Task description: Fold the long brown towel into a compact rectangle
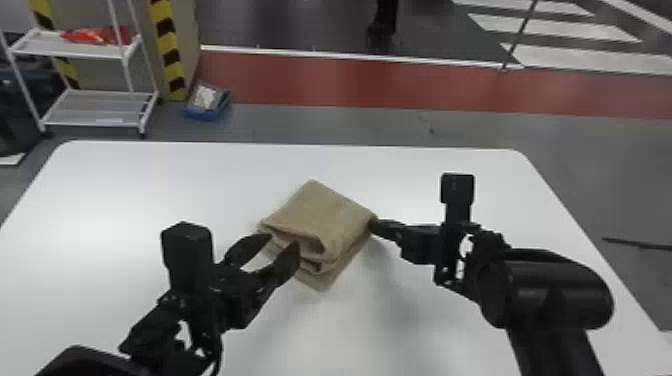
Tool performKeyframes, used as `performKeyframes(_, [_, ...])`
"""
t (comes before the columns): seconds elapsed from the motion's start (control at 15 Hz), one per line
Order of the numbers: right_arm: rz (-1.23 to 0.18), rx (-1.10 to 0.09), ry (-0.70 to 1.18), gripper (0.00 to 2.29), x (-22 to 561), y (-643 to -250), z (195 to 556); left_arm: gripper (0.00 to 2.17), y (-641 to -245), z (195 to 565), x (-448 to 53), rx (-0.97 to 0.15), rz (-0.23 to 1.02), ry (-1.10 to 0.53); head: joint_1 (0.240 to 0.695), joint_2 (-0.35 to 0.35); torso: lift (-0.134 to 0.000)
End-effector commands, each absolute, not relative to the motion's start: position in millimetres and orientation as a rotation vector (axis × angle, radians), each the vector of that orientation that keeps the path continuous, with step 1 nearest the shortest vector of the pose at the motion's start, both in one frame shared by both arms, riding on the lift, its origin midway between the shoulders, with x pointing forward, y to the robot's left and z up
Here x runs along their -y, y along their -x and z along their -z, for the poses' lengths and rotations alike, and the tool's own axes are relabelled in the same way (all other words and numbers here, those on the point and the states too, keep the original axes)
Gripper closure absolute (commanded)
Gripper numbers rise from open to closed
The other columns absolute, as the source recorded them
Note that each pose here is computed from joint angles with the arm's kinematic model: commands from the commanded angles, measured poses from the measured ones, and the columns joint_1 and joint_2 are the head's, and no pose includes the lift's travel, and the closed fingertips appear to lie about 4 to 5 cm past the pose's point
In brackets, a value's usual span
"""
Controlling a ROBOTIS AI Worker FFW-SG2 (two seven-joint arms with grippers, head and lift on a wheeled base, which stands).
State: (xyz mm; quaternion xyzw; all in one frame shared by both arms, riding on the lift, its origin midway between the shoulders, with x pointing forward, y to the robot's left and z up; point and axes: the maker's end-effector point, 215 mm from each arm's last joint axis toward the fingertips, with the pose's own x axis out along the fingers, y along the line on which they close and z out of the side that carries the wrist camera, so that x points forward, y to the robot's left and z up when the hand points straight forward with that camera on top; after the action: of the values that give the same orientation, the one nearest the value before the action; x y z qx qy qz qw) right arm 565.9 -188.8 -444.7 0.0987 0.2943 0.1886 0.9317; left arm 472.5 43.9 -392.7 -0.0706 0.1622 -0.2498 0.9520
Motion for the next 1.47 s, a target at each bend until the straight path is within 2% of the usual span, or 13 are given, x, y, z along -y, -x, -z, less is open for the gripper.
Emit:
performKeyframes(0.0, [-0.338, -0.594, -0.21, 1.96, 215, -574, 441, 0.55, -478, 375, -33, -0.299, 0.539, 0.146, 0.695, -0.152, -0.121])
performKeyframes(0.13, [-0.289, -0.599, -0.226, 1.96, 242, -582, 442, 0.55, -484, 364, -24, -0.279, 0.564, 0.145, 0.695, -0.178, -0.121])
performKeyframes(0.27, [-0.277, -0.503, -0.225, 1.95, 261, -597, 425, 0.55, -489, 362, -26, -0.275, 0.564, 0.148, 0.695, -0.207, -0.121])
performKeyframes(0.4, [-0.299, -0.388, -0.275, 1.96, 270, -583, 408, 0.55, -498, 367, -31, -0.281, 0.554, 0.145, 0.695, -0.226, -0.121])
performKeyframes(0.53, [-0.34, -0.298, -0.295, 1.96, 263, -570, 380, 0.47, -512, 362, -45, -0.249, 0.52, 0.146, 0.695, -0.233, -0.121])
performKeyframes(0.73, [-0.427, -0.275, -0.314, 1.96, 219, -550, 367, 0.47, -541, 360, -79, -0.185, 0.451, 0.13, 0.695, -0.219, -0.121])
performKeyframes(0.8, [-0.445, -0.269, -0.318, 1.95, 210, -545, 363, 0.58, -551, 363, -92, -0.175, 0.431, 0.126, 0.695, -0.183, -0.121])
performKeyframes(0.87, [-0.456, -0.266, -0.315, 1.96, 207, -543, 361, 1.07, -560, 371, -112, -0.179, 0.402, 0.123, 0.695, -0.164, -0.121])
performKeyframes(1.0, [-0.456, -0.251, -0.33, 1.96, 214, -534, 353, 1.84, -569, 391, -135, -0.216, 0.38, 0.11, 0.695, -0.121, -0.121])
performKeyframes(1.2, [-0.468, -0.231, -0.369, 1.96, 229, -509, 343, 1.9, -574, 426, -154, -0.278, 0.367, 0.086, 0.695, -0.079, -0.121])
performKeyframes(1.4, [-0.484, -0.229, -0.425, 1.96, 238, -494, 342, 1.9, -571, 450, -158, -0.325, 0.393, 0.091, 0.695, -0.077, -0.121])
